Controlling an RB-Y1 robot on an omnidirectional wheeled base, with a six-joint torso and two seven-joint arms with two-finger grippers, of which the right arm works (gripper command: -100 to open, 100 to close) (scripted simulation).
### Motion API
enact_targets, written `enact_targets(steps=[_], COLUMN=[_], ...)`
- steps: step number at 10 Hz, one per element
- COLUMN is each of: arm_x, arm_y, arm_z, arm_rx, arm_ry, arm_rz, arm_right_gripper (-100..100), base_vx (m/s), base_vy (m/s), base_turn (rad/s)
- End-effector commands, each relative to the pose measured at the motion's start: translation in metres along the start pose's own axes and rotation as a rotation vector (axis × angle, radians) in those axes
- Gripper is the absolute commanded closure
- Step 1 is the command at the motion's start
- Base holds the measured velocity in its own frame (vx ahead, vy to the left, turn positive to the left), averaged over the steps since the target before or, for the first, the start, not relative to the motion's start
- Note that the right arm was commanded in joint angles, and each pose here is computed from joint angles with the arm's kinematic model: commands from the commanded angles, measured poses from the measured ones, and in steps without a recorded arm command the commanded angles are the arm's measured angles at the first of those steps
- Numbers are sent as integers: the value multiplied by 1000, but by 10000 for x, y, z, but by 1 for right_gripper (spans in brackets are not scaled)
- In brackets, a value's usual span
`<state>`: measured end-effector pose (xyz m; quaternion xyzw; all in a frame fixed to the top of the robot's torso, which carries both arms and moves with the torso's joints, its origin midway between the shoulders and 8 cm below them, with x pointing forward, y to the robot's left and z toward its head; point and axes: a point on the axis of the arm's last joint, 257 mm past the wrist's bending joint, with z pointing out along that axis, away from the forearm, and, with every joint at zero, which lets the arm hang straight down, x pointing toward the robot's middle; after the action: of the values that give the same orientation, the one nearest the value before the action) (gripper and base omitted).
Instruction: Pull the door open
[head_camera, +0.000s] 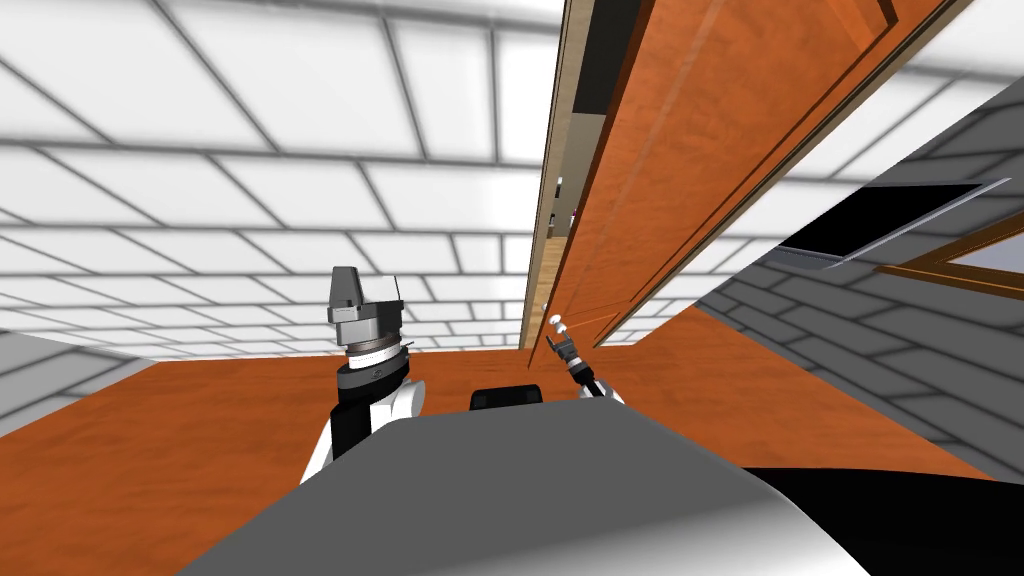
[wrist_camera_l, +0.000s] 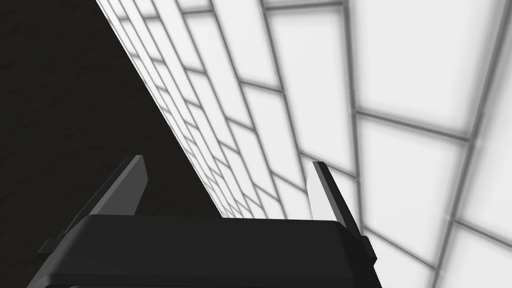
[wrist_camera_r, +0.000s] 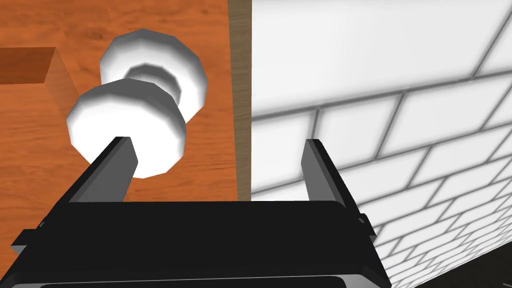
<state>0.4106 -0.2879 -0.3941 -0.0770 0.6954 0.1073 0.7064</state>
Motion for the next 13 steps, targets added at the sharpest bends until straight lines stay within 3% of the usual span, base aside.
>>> enact_targets(steps=[1,9,10,13], arm_x=[-8,-25,-25,-25], arm_y=[13,37,37,37], arm_z=[-16,-118,-118,-118], arm_rx=[3,19,19,19], arm_ry=[0,9,9,9], arm_rz=[-5,-35,-35,-35], arm_right_gripper=[-100,-100,100,100], base_vx=[70,76,0,-5], base_vy=[-11,-36,0,2], base_turn=[-8,-17,0,1])
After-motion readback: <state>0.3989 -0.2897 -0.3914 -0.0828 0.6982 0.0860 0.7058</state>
